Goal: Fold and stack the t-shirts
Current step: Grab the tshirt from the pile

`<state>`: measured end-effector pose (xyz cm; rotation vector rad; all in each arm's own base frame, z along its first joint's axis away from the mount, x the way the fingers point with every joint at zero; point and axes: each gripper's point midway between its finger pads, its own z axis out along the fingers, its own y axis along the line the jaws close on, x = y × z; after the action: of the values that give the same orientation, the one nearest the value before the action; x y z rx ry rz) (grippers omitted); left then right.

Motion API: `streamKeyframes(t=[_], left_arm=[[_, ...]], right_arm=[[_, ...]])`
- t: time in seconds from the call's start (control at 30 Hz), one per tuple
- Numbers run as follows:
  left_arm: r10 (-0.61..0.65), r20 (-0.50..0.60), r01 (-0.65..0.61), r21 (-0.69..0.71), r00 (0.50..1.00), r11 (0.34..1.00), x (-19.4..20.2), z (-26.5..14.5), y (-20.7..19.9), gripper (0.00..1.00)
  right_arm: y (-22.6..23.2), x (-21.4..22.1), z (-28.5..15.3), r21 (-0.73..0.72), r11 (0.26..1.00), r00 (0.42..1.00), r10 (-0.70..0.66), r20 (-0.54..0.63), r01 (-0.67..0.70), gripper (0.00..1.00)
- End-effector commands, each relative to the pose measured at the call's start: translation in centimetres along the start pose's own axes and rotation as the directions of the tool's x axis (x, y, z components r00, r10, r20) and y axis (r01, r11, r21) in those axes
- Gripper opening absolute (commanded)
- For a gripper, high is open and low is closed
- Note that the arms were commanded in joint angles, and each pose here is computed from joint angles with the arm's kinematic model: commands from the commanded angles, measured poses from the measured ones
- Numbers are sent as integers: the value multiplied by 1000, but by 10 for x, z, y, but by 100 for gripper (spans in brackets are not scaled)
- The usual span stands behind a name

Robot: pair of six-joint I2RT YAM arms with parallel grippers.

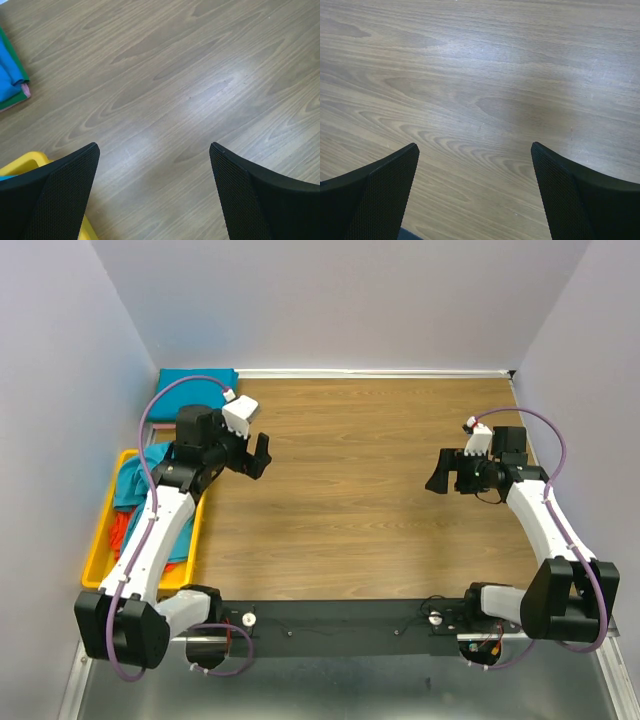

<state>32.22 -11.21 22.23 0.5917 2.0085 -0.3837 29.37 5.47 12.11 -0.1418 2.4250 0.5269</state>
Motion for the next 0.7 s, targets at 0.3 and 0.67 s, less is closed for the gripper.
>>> streamKeyframes(t=[0.3,0.67], left_arm=[[74,-60,-75,-15,995,997,-67,-12,51,98],[-100,-387,-28,-310,916,950,24,-85,189,98]], right_arm=[[-1,9,7,-27,1000,999,8,-46,-10,100],[2,8,14,-62,997,997,31,-74,-36,100]])
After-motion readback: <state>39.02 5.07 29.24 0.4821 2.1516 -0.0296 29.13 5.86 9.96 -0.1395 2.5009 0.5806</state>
